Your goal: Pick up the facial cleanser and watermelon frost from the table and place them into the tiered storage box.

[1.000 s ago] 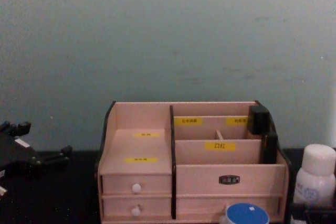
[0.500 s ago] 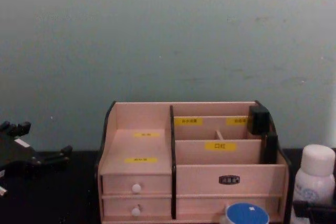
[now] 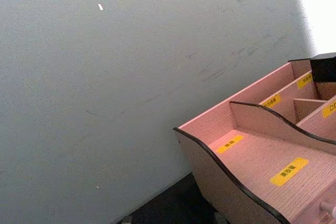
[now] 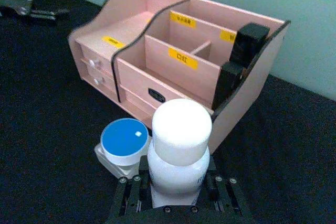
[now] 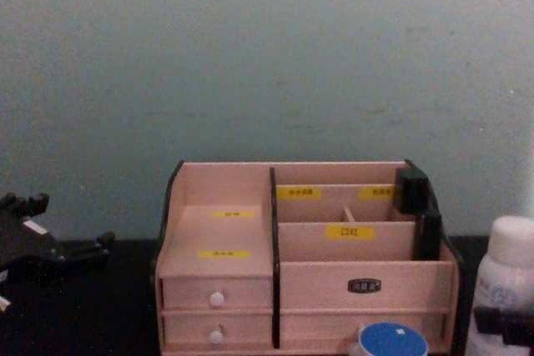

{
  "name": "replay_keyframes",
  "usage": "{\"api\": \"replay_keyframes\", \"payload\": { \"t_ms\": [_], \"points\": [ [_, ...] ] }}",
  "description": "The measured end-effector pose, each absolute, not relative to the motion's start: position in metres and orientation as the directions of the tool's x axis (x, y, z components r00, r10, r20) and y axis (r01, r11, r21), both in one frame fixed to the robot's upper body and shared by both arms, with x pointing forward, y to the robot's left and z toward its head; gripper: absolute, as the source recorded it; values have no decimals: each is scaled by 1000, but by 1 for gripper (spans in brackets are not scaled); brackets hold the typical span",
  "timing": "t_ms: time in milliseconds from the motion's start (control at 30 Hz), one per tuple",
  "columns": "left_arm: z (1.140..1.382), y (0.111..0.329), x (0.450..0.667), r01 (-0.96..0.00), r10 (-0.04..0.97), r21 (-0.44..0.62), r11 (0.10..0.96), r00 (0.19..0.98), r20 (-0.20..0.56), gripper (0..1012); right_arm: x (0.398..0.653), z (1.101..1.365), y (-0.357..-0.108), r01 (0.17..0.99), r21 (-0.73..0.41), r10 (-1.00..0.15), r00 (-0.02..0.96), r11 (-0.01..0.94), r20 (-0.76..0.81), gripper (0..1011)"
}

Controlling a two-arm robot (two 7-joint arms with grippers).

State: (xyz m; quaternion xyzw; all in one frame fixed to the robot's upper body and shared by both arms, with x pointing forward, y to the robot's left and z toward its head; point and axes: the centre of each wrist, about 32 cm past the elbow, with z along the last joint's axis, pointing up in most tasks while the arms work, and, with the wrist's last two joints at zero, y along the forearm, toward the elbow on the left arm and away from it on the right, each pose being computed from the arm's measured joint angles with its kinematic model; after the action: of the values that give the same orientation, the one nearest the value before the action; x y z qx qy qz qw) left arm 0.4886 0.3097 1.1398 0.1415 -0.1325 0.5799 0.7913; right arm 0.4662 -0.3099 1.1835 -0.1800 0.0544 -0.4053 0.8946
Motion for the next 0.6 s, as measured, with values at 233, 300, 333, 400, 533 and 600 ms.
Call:
{"api": "replay_keyframes", "payload": {
  "t_ms": [233,300,333,400,533,600],
  "points": [
    [1140,310,489,-955,880,70,287,292,374,1001,460,1205,-317,695,-336,-730,683,636,31,596],
    [1140,310,489,-955,880,70,287,292,374,1001,459,1210,-318,695,-326,-727,686,641,32,596],
    [1140,310,489,-955,880,70,287,292,374,1001,459,1213,-318,695,-320,-725,688,644,32,596],
    [1140,310,489,-955,880,70,287,292,374,1001,459,1221,-318,694,-300,-720,693,654,33,596],
    [1140,310,489,-955,880,70,287,292,374,1001,463,1235,-317,695,-265,-711,701,668,45,596],
    [1140,310,489,-955,880,70,287,292,374,1001,466,1241,-316,697,-250,-709,704,673,54,596]
  ]
}}
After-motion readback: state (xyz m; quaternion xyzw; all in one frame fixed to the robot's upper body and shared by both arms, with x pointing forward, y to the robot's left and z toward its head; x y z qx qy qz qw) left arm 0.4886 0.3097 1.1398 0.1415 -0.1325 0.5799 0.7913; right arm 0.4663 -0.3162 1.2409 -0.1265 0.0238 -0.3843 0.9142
